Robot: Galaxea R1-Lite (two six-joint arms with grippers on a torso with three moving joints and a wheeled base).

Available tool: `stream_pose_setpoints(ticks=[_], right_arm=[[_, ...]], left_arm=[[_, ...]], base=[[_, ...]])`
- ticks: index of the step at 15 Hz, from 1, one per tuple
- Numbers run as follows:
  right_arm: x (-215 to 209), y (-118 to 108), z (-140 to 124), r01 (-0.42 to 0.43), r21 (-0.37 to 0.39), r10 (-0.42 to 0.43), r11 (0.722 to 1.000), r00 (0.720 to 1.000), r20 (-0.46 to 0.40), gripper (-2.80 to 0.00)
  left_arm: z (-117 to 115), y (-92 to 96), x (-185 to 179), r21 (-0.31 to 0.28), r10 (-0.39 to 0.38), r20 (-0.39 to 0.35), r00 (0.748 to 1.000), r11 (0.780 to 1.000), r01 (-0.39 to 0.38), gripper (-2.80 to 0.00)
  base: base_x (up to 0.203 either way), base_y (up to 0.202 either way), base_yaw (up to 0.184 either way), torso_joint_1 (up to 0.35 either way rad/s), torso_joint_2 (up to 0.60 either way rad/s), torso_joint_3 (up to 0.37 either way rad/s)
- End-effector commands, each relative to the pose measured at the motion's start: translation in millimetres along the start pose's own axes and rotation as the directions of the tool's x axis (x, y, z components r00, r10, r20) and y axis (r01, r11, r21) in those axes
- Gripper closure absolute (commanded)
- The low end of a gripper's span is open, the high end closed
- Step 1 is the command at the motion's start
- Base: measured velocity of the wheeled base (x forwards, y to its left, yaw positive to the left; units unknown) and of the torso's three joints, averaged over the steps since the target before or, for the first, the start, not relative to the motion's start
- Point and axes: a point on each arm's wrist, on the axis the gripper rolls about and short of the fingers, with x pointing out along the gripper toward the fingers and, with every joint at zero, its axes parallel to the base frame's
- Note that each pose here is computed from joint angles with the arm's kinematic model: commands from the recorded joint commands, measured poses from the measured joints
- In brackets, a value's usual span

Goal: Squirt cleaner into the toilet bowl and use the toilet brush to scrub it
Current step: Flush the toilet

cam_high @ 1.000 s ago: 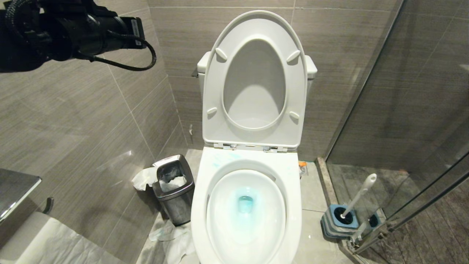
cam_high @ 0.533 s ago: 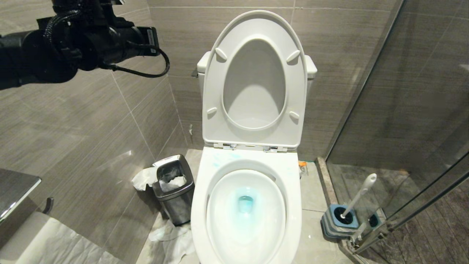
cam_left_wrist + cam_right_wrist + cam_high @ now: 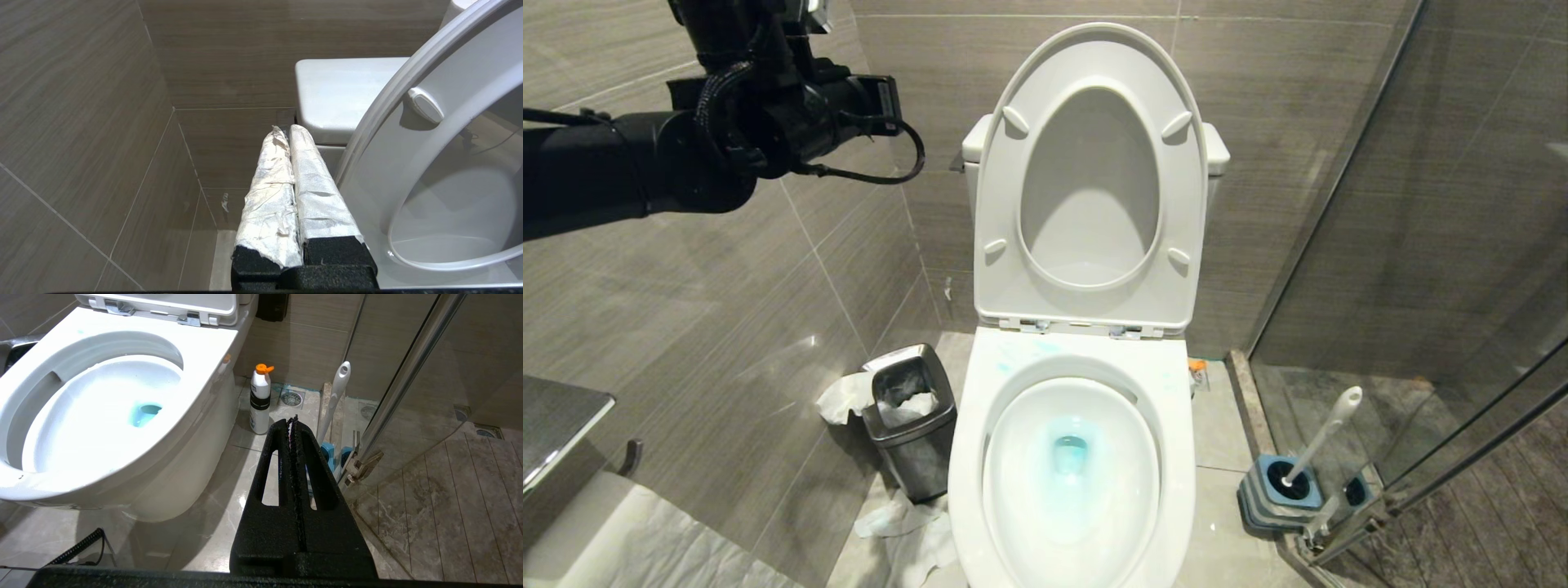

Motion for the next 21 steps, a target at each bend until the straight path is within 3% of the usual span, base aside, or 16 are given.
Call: stream_pose_setpoints(ticks=[1, 11, 16, 21], right_arm=[[0, 0, 0, 0.000, -0.001, 0.000, 1.000, 1.000, -0.001, 0.00], [0, 0, 0, 0.000, -0.001, 0.000, 1.000, 1.000, -0.001, 0.00], [0, 0, 0, 0.000, -0.001, 0.000, 1.000, 1.000, -0.001, 0.00], [0, 0, 0, 0.000, -0.001, 0.000, 1.000, 1.000, -0.001, 0.00]], left_arm=[[-1, -1.8, 0, 0.007, -0.003, -0.001, 1.000, 1.000, 0.003, 0.00], [3, -5.6, -1, 0.018, -0.029, 0.020, 0.999, 0.999, 0.029, 0.00], [8, -5.3, 4, 0.041, -0.016, 0.140, 0.990, 0.999, 0.011, 0.00], [14, -4.1, 7, 0.054, 0.002, 0.266, 0.964, 0.998, -0.017, 0.00]], base=[[0.000, 0.000, 0.000, 0.000, 0.00, 0.000], [0.000, 0.000, 0.000, 0.000, 0.00, -0.068], [0.000, 0.000, 0.000, 0.002, 0.00, -0.195], [0.000, 0.000, 0.000, 0.005, 0.00, -0.196]])
